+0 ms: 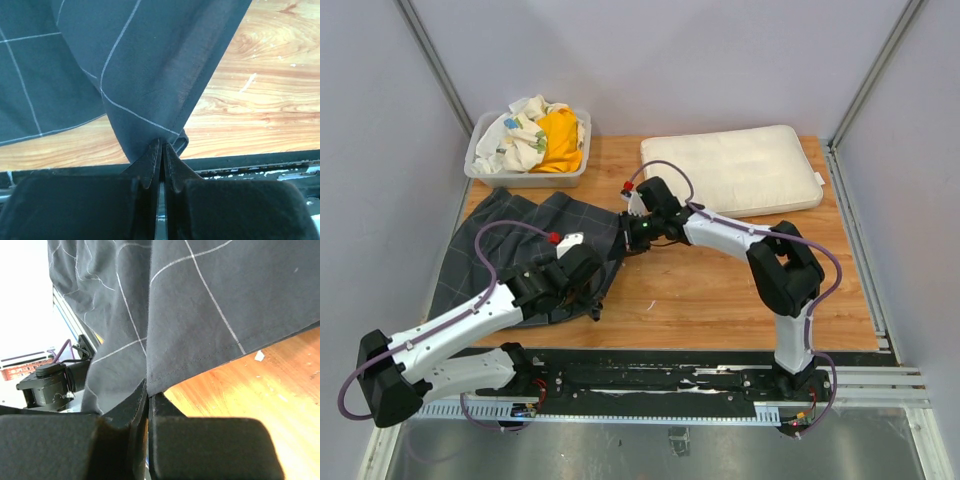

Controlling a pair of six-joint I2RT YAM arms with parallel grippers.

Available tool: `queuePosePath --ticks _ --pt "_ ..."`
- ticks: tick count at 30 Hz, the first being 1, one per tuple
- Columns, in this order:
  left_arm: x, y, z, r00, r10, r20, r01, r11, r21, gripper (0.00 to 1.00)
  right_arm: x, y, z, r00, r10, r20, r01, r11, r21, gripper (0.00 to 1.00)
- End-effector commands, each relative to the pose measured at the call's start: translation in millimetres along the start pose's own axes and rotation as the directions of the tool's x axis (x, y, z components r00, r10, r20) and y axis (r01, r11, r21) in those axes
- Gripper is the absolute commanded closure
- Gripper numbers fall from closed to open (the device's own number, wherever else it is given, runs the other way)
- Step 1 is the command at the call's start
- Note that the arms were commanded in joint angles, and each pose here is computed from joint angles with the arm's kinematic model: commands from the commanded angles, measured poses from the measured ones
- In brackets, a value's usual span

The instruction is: Put the pillow into the pillowcase

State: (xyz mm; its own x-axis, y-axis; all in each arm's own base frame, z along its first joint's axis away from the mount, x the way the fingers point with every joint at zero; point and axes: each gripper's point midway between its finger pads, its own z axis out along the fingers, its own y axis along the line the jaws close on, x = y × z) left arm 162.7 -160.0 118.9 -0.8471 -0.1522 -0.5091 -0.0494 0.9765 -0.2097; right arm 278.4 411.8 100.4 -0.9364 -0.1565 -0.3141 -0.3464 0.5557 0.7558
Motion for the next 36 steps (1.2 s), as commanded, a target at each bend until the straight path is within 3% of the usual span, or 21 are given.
queuePosePath --ticks 1,5,13,26,36 --pt "6.2 -7.2 6.0 1.000 0.003 -0.011 -0.003 0.999 0.043 0.91 -32.1 -1.4 -35.4 0.988 -0.133 0.084 0.122 0.984 0.129 0.99" --pt "3.5 -17.2 10.4 1.000 0.009 -0.002 -0.008 0.997 0.078 0.67 -42.2 2.2 -43.8 0.979 -0.180 0.092 0.162 0.972 0.169 0.99" --pt "-15.6 -38.6 17.6 0.998 -0.006 0.063 -0.002 0.992 0.125 0.53 -47.0 5.8 -50.1 0.978 -0.191 0.087 0.172 0.966 0.194 0.99" --pt "-28.4 -73.9 42.7 0.995 -0.034 0.094 0.023 0.993 0.113 0.46 -49.8 0.0 -49.6 0.978 -0.193 0.082 0.171 0.959 0.224 0.98" --pt "-15.7 -104.5 57.4 0.991 -0.037 0.128 0.025 0.996 0.091 0.39 -49.5 -8.4 -49.2 0.982 -0.174 0.073 0.153 0.962 0.228 0.99"
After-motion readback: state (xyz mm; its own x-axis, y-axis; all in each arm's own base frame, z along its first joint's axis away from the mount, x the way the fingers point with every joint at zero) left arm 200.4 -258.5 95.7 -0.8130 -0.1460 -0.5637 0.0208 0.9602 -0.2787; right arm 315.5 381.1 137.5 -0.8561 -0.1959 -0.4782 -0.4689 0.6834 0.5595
